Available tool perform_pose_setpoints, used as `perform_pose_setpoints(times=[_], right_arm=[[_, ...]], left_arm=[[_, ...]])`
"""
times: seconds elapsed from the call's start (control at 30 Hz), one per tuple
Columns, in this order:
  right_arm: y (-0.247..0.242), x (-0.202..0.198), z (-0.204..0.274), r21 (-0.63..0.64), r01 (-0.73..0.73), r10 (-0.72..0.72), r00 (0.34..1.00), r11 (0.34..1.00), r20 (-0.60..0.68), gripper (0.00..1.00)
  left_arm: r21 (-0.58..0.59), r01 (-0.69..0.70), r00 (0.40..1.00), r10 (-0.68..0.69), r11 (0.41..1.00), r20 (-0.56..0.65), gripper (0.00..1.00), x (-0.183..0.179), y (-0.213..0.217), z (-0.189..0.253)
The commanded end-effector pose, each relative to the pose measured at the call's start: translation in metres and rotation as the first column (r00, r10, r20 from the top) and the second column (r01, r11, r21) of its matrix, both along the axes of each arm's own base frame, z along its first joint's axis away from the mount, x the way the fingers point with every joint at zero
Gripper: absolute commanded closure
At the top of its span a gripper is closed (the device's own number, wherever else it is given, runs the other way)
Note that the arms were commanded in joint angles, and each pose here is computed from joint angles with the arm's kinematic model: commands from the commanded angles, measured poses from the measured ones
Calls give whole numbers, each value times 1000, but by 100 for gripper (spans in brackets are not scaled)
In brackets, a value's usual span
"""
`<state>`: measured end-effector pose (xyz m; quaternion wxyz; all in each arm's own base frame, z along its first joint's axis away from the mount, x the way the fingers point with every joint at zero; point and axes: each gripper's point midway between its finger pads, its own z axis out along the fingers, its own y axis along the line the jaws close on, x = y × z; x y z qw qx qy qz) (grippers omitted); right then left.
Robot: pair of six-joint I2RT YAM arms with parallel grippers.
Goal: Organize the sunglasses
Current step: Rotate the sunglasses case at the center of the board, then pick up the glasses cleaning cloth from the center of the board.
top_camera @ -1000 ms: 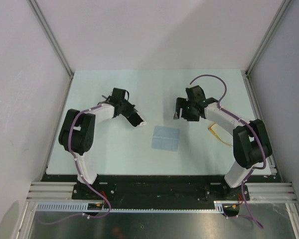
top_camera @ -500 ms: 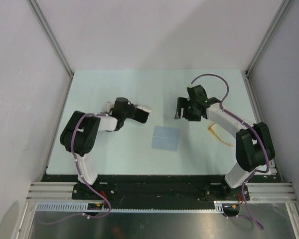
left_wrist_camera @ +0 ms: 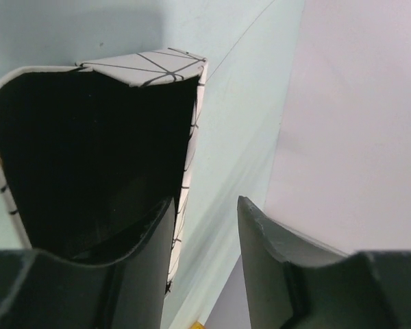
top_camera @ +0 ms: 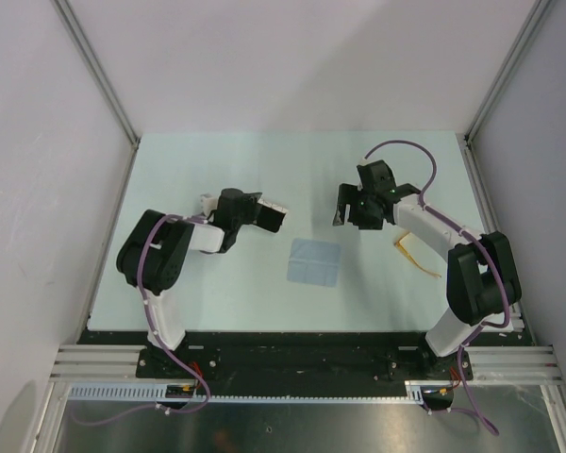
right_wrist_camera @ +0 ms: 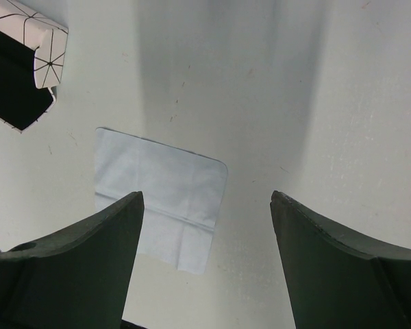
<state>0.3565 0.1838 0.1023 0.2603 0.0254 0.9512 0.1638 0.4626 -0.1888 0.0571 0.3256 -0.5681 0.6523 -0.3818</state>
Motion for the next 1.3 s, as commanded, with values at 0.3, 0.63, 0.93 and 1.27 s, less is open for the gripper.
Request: perform_pose_setpoints(times=[0.3,0.63,0.93,1.27], right_arm=[[-4,7,17,14,15,-16,998,1000,55,20],[-5,9,10,21,45,-46,997,999,61,20],[8,7,-21,31,19,-19,1000,999,10,39],[13,-4,-56,-17,-15,14,997,1000,-74,48]], left_arm=[[219,60,990,-86,974,111,42,-1,9,72],[623,427,812,-581,655,54,31,-19,-23,125],[709,661,475,-869,246,-141,31,-99,-77,75],[664,741,393,-866,98,-310,40,-115,-103,16]])
